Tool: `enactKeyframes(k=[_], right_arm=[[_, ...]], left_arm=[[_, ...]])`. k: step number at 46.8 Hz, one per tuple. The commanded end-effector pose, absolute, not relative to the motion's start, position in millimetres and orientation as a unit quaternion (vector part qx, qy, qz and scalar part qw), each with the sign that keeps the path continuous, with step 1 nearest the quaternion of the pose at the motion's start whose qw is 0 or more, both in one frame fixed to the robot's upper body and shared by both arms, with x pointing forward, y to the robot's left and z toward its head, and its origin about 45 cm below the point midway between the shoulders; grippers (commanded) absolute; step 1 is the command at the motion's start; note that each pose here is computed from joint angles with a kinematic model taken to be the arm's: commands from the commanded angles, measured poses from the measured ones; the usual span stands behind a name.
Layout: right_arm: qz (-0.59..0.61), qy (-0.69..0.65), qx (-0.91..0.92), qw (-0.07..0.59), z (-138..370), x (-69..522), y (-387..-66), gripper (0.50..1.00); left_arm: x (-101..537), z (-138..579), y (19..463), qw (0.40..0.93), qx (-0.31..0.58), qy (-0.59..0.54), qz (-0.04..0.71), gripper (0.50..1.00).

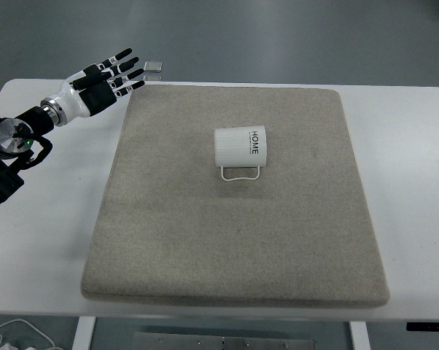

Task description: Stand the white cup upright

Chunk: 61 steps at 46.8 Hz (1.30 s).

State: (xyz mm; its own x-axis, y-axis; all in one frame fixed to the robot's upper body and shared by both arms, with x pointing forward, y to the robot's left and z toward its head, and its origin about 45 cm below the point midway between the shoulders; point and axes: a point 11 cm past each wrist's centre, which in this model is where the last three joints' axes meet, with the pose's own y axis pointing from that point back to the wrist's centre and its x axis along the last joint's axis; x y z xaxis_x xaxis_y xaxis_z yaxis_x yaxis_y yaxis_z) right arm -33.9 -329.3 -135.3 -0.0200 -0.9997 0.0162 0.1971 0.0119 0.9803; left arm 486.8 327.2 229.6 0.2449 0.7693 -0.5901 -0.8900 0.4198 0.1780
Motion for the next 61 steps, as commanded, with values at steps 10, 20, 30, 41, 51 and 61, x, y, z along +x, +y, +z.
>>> enactKeyframes(k=[10,20,30,41,51,61], right_arm=[[-0.549,-0.457,0.439,0.545,-135.3,-33.9,-329.4,0.930],[-0.549,-0.457,0.440,0.545,-135.3,-33.9,-328.9,0.930],[-0.549,-0.457,0.440,0.545,-135.3,-33.9,-328.9,0.930],[-0.549,-0.457,0.439,0.545,-135.2,-34.8,-329.4,0.930],[-0.549,-0.457,0.439,0.545,-135.3,-33.9,-329.4,0.930],[-0.549,-0.457,0.439,0.545,-135.3,-33.9,-329.4,0.930]], left_arm=[[487.4,230.8,327.1,0.782,-0.101,0.312,0.530,0.996],[490.3,237.1,324.9,0.785,-0.105,0.309,0.527,0.999],[490.8,236.9,323.6,0.787,-0.096,0.305,0.527,0.999],[491.8,240.7,320.7,0.796,-0.086,0.296,0.521,0.996],[494.5,260.5,315.8,0.820,-0.060,0.263,0.505,0.996],[498.4,281.9,320.9,0.836,-0.026,0.219,0.502,0.996]])
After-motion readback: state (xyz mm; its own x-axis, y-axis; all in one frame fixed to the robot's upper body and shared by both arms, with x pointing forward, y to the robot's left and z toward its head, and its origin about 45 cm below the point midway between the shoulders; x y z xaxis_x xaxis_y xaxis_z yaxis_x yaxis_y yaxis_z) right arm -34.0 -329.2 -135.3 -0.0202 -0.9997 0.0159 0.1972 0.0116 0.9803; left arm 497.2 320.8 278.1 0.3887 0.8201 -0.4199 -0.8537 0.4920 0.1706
